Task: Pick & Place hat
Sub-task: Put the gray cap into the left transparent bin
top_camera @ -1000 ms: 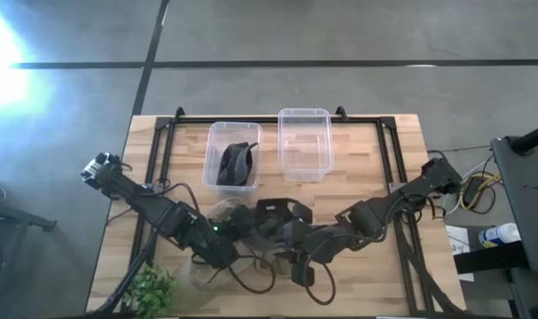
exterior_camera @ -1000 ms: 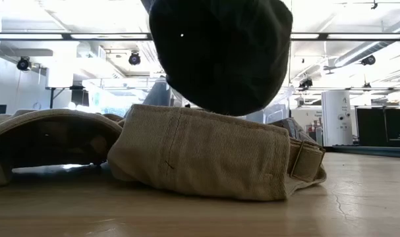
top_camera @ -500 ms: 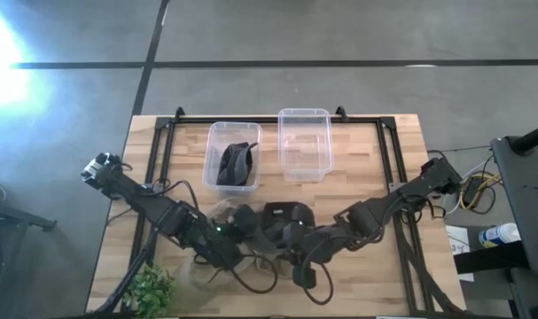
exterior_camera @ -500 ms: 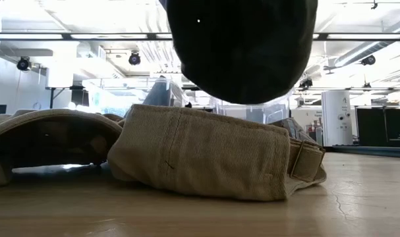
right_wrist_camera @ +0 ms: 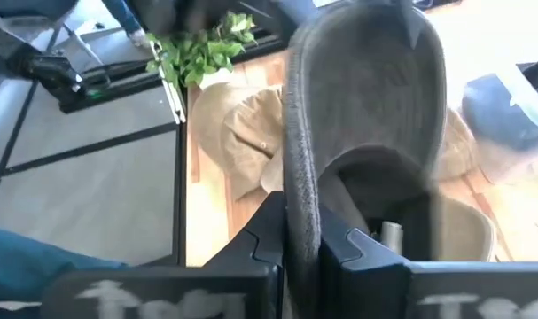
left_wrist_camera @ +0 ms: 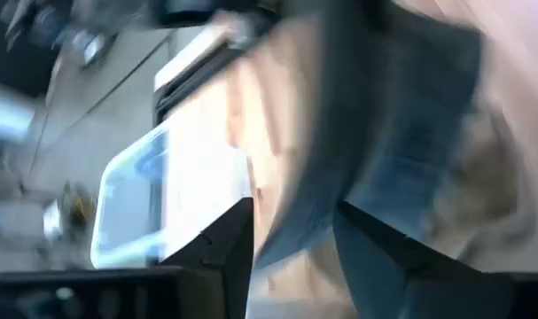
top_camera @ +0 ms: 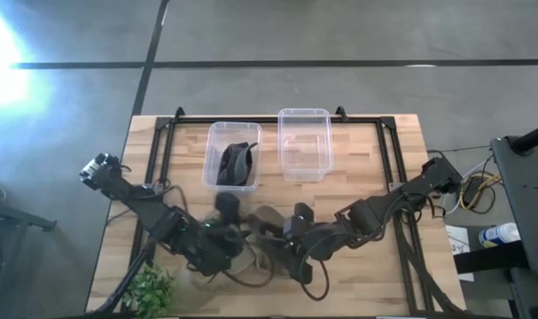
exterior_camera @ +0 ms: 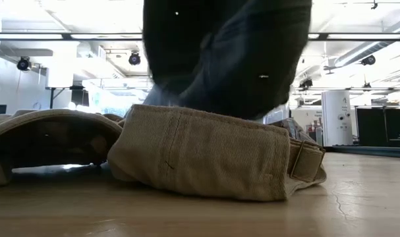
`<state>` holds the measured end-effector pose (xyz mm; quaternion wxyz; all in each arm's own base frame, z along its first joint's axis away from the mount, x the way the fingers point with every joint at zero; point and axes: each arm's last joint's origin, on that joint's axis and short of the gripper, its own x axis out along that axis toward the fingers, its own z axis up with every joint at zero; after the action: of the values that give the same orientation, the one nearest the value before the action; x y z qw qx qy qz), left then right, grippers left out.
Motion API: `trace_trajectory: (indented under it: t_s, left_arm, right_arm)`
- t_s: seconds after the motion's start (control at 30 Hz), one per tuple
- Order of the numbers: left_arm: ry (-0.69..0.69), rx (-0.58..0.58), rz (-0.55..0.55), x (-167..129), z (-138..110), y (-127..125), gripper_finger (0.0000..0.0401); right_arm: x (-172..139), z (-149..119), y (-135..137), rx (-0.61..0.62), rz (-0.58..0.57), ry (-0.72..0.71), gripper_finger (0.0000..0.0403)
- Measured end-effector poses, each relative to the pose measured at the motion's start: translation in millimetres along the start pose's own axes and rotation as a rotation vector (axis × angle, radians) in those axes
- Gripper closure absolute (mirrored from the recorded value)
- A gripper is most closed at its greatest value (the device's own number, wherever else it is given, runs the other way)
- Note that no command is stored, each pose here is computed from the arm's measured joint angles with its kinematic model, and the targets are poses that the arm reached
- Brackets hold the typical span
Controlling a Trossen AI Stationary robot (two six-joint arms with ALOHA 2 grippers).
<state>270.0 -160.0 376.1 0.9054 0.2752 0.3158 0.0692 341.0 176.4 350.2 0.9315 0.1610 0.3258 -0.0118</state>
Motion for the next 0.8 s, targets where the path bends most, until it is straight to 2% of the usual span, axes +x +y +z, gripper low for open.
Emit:
trace_trajectory:
  t_s: [0.1,0.23,0.37,0.43,0.6,0.8]
  left_arm:
    - [-0.001,-0.22,0.056,-15,-2,11,0.0231]
    - [0.039,-0.415,0.15,-28,-15,18,0.0219]
    - [0.04,-0.793,0.15,-45,-27,34,0.0218]
    - [0.045,-0.922,0.143,-52,-32,37,0.0218]
    - [0.049,-0.968,0.117,-71,-43,38,0.0218]
    - [0.08,-0.931,0.06,-89,-53,32,0.0218]
  right_arm:
    - [2,-3,-1,-0.008,-0.007,0.018,0.0389]
    - [2,-1,-1,-0.018,-0.039,-0.013,0.0389]
    - [1,5,-3,0.014,-0.15,-0.149,0.0389]
    - [0,13,-1,0.054,-0.163,-0.249,0.0389]
    - [-2,39,-7,0.221,-0.199,-0.5,0.0389]
    - [3,72,-45,0.376,-0.3,-0.67,0.0389]
